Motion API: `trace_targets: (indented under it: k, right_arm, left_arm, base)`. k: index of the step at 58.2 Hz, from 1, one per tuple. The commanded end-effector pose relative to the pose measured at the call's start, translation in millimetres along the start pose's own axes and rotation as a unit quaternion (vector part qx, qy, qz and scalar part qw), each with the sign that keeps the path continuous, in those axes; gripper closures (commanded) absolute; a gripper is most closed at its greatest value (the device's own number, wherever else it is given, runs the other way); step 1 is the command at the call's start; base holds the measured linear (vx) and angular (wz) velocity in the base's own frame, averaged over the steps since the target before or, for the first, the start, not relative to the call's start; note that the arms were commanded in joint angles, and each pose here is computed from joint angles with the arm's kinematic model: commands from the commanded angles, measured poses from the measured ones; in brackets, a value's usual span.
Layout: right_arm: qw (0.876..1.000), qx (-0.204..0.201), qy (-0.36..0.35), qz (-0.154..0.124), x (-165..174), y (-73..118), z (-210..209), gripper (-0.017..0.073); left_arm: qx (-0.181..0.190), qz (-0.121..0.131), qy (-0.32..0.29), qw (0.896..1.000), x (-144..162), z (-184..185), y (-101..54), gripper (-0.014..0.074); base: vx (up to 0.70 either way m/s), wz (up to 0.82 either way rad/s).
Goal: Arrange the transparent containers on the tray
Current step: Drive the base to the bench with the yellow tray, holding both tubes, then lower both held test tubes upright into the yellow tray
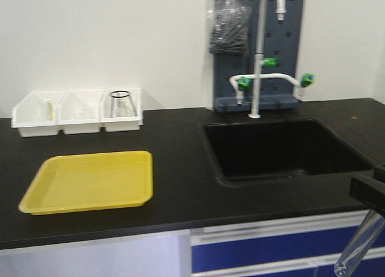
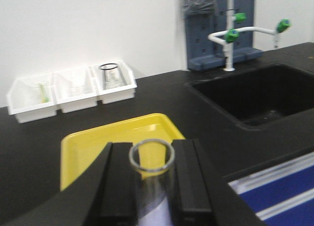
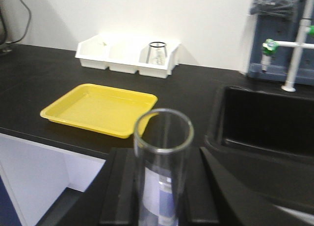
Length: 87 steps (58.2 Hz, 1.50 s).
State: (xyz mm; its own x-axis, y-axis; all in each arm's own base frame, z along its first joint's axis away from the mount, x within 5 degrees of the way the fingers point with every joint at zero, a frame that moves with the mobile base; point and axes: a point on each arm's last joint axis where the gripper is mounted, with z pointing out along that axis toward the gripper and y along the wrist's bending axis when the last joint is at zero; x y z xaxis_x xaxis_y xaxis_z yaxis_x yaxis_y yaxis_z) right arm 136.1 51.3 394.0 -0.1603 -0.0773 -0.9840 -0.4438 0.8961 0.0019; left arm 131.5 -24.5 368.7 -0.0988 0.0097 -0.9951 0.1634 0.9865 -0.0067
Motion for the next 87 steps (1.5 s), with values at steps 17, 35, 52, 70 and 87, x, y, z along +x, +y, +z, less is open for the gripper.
trace_targets:
  k: [17,35,52,70,87]
  right_arm:
    - [0.999,0.02,-0.044,0.0,-14.7,-3.3,-4.0,0.0442]
    - [0.999,0.02,-0.044,0.0,-14.7,-3.3,-4.0,0.0442]
    - [0.999,0.02,-0.044,0.0,-14.7,-3.3,-4.0,0.0442]
    - [0.999,0.02,-0.044,0.0,-14.7,-3.3,-4.0,0.0442]
    - [0.999,0.018,-0.041,0.0,-14.2,-2.9,-3.9,0.0442]
  left_arm:
    - [0.013,-0.005,-0.057,0.998,-18.8,-4.4,-2.5,0.0531]
    - [0.013,-0.005,-0.057,0.998,-18.8,-4.4,-2.5,0.0531]
    - [0.013,-0.005,-0.057,0.998,-18.8,-4.4,-2.5,0.0531]
    - [0.013,-0.005,-0.057,0.998,-18.8,-4.4,-2.5,0.0531]
    - [0.013,-0.005,-0.057,0.998,-18.8,-4.4,-2.5,0.0531]
  base:
    - [0.21,0.4]
    - [0.22,0.26]
    - [0.22,0.08]
    - [0.24,-0.01]
    - [0.23,-0.06]
